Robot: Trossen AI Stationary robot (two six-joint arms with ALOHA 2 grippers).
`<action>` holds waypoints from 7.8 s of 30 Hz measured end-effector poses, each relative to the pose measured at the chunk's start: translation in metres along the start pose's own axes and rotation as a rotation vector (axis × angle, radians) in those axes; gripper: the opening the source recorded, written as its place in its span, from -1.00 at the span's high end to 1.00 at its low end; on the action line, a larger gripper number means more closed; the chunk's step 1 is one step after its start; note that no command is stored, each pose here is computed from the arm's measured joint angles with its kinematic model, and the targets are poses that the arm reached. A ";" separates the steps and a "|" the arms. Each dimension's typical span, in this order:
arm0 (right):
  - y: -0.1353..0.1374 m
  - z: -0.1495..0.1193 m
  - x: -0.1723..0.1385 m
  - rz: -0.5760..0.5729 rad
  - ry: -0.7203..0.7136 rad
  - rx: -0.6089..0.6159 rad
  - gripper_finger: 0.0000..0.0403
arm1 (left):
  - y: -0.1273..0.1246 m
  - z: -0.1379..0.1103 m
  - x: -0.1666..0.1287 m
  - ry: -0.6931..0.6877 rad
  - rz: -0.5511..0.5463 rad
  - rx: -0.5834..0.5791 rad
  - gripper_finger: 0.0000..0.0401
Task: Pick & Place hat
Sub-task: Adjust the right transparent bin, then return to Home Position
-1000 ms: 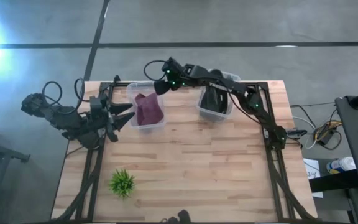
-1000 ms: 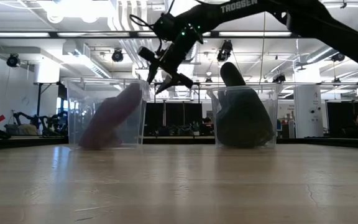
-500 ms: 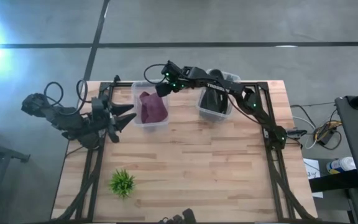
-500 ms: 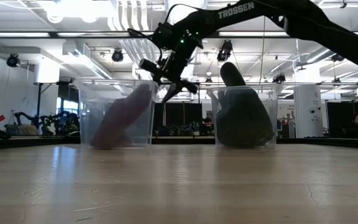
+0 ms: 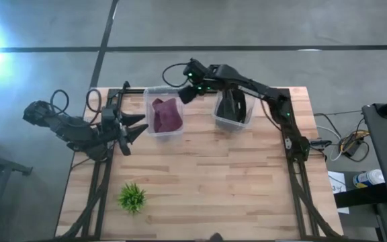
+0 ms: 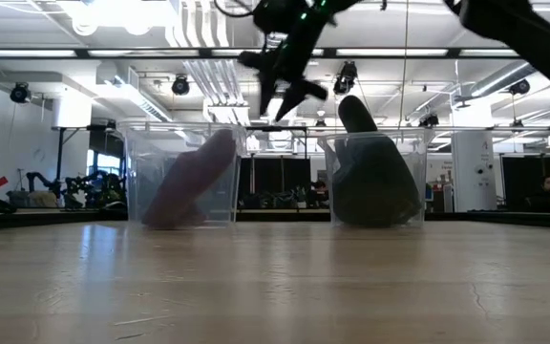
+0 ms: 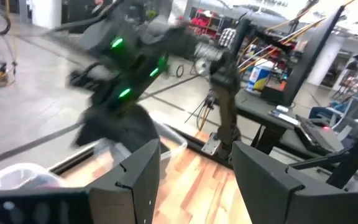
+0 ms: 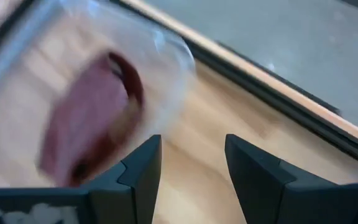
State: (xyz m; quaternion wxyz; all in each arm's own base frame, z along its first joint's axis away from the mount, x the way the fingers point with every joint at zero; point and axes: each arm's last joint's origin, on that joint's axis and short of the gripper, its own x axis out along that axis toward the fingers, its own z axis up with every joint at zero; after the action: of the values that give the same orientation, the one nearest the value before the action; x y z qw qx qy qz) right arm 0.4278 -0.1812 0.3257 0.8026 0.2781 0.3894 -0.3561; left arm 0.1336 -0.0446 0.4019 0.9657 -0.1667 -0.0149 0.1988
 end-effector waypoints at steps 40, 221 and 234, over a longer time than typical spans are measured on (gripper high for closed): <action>0.002 -0.111 -0.140 0.346 -0.187 -0.254 0.14 | 0.001 -0.017 0.005 0.089 0.029 -0.012 0.04; -0.176 -0.361 -0.084 0.985 -0.776 -0.614 0.23 | 0.132 -0.203 -0.004 0.046 -0.362 0.199 0.04; -0.175 -0.361 -0.083 1.003 -0.714 -0.546 0.23 | 0.132 -0.203 -0.004 0.046 -0.362 0.200 0.04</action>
State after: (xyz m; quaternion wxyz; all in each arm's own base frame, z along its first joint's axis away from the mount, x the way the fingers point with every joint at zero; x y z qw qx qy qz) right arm 0.0987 0.0059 0.1681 0.9919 0.0774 -0.0001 0.1009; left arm 0.0989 0.0041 0.1669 0.9974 -0.0692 -0.0025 0.0186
